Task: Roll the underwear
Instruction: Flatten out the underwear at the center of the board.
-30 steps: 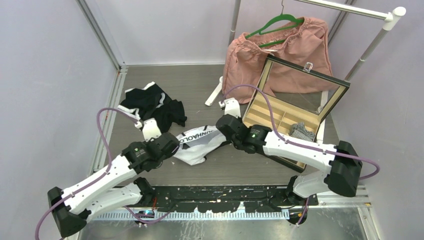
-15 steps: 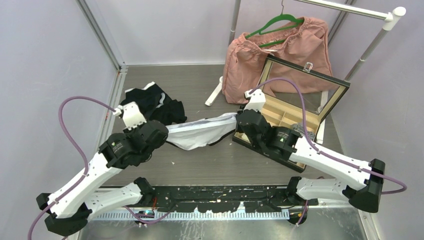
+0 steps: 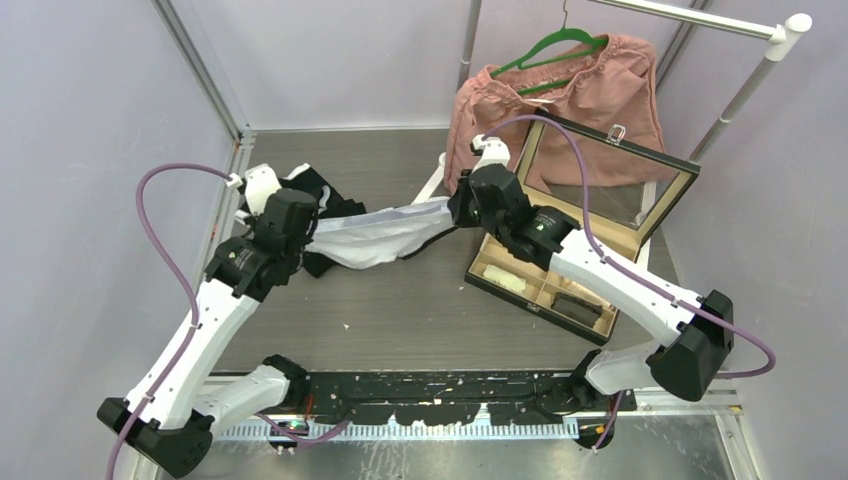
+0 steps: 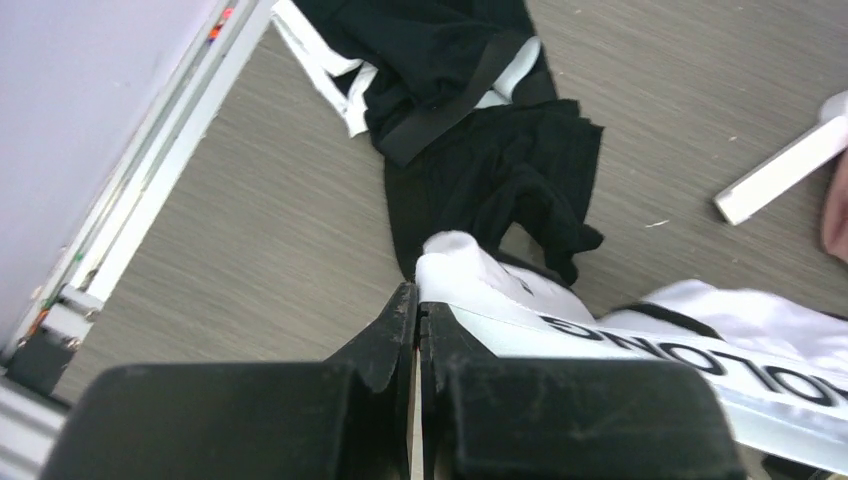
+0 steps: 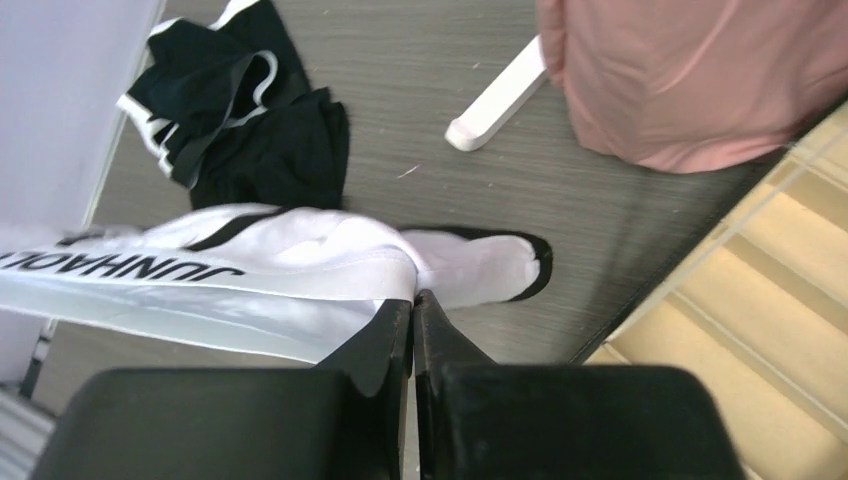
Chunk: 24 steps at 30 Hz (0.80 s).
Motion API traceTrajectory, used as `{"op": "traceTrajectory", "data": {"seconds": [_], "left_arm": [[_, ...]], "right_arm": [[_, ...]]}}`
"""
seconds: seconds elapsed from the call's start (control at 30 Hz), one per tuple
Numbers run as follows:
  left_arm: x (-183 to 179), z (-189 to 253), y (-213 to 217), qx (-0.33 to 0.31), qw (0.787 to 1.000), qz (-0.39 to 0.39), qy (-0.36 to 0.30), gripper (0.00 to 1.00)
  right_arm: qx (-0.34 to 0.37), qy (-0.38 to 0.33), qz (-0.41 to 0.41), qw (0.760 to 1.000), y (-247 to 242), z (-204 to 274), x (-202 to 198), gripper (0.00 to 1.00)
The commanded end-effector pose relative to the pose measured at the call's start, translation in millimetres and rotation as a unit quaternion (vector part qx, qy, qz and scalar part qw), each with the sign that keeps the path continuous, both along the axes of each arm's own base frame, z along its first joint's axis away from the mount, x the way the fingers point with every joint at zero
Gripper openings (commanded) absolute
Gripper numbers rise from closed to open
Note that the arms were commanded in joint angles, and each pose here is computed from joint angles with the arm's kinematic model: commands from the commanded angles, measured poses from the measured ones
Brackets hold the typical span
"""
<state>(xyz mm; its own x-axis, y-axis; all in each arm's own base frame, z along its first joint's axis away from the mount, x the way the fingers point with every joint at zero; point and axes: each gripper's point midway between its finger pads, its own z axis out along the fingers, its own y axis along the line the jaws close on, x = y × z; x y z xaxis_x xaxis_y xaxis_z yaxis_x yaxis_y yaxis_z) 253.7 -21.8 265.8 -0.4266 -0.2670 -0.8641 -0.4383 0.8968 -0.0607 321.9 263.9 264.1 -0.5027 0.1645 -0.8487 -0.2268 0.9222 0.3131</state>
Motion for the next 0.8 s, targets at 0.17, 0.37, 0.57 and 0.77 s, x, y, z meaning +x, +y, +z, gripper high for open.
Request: {"op": "traceTrajectory", "data": {"seconds": [0.17,0.37,0.57,0.77], "left_arm": [[-29,-96,-28,-0.128,0.99,-0.046,0.03,0.01],[-73,-190,-39,-0.194,0.971,-0.026,0.135,0.09],[-90,-169,-32,-0.208,0.97,-0.027,0.121,0.34],[-95,-152,-40,-0.25,0.963,-0.041,0.091,0.44]], "right_arm": [[0.05,0.098,0.087,0.99,17,-94,-50,0.11],[0.029,0.188,0.101,0.977,11,-175,-103,0.3],[0.028,0.202,0.097,0.974,-2,-176,-124,0.41],[0.014,0.209,0.111,0.972,-14,-160,-139,0.52]]}}
